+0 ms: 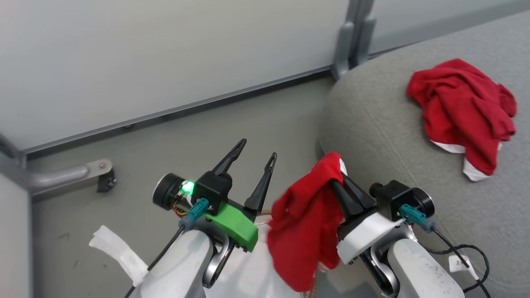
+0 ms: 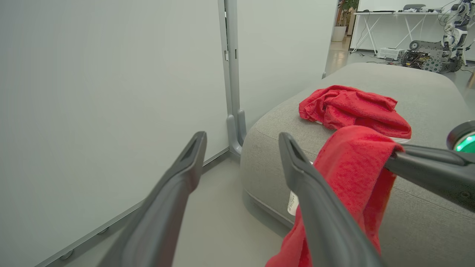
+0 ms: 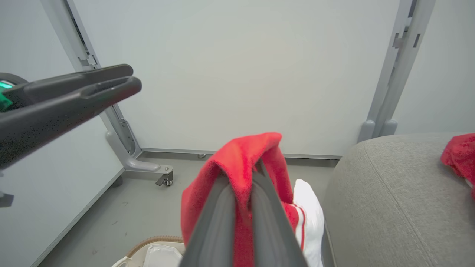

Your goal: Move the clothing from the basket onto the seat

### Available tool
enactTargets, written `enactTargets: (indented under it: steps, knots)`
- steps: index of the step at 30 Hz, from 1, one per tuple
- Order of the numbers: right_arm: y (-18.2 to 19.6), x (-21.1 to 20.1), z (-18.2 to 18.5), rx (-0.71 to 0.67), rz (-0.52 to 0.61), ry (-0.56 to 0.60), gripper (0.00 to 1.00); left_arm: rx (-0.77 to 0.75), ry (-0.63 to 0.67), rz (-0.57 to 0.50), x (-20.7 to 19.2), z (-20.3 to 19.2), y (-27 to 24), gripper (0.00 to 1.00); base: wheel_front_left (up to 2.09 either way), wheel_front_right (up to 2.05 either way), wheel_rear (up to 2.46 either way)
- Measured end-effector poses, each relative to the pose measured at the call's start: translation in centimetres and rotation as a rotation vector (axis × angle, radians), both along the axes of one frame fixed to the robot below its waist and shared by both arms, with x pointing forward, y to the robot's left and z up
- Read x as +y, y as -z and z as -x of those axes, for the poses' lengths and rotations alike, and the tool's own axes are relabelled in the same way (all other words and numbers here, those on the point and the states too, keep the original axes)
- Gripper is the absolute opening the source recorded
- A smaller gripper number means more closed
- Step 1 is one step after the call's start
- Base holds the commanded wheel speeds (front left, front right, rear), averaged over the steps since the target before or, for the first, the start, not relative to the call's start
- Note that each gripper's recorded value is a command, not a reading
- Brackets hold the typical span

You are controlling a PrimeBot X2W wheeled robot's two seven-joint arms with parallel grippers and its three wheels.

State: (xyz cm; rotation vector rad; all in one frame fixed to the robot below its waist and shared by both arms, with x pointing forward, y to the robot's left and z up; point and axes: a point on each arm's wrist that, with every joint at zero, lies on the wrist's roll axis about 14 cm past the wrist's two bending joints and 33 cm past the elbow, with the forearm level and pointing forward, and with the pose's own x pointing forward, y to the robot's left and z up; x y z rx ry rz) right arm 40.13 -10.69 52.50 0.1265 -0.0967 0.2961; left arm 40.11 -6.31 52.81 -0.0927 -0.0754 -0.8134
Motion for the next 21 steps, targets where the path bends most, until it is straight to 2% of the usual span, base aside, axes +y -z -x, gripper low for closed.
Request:
enactTargets:
  steps: [6, 8, 13, 17, 21]
  knots:
    - [-0.9, -3.9, 1.5, -0.026, -0.020, 0.118, 0.00, 0.028, 0.068, -0.010, -2.1, 0.5, 1.5, 1.00, 0.00, 0.00, 0.00]
    - [-1.4, -6.8, 2.6, -0.041, -0.024, 0.209, 0.00, 0.049, 0.122, -0.001, -3.9, 1.1, 2.2, 1.00, 0.00, 0.00, 0.00]
    - [-1.8, -10.7, 4.5, -0.051, -0.013, 0.332, 0.00, 0.062, 0.199, 0.005, -6.4, 1.8, 2.8, 1.00, 0.00, 0.00, 0.00]
    - [-3.5, -14.1, 5.4, -0.097, 0.043, 0.432, 0.00, 0.066, 0.274, 0.006, -8.4, 2.7, 3.3, 1.00, 0.00, 0.00, 0.00]
    - [-6.7, -16.8, 4.8, -0.183, 0.102, 0.504, 0.00, 0.093, 0.309, 0.007, -9.3, 2.9, 4.4, 1.00, 0.00, 0.00, 0.00]
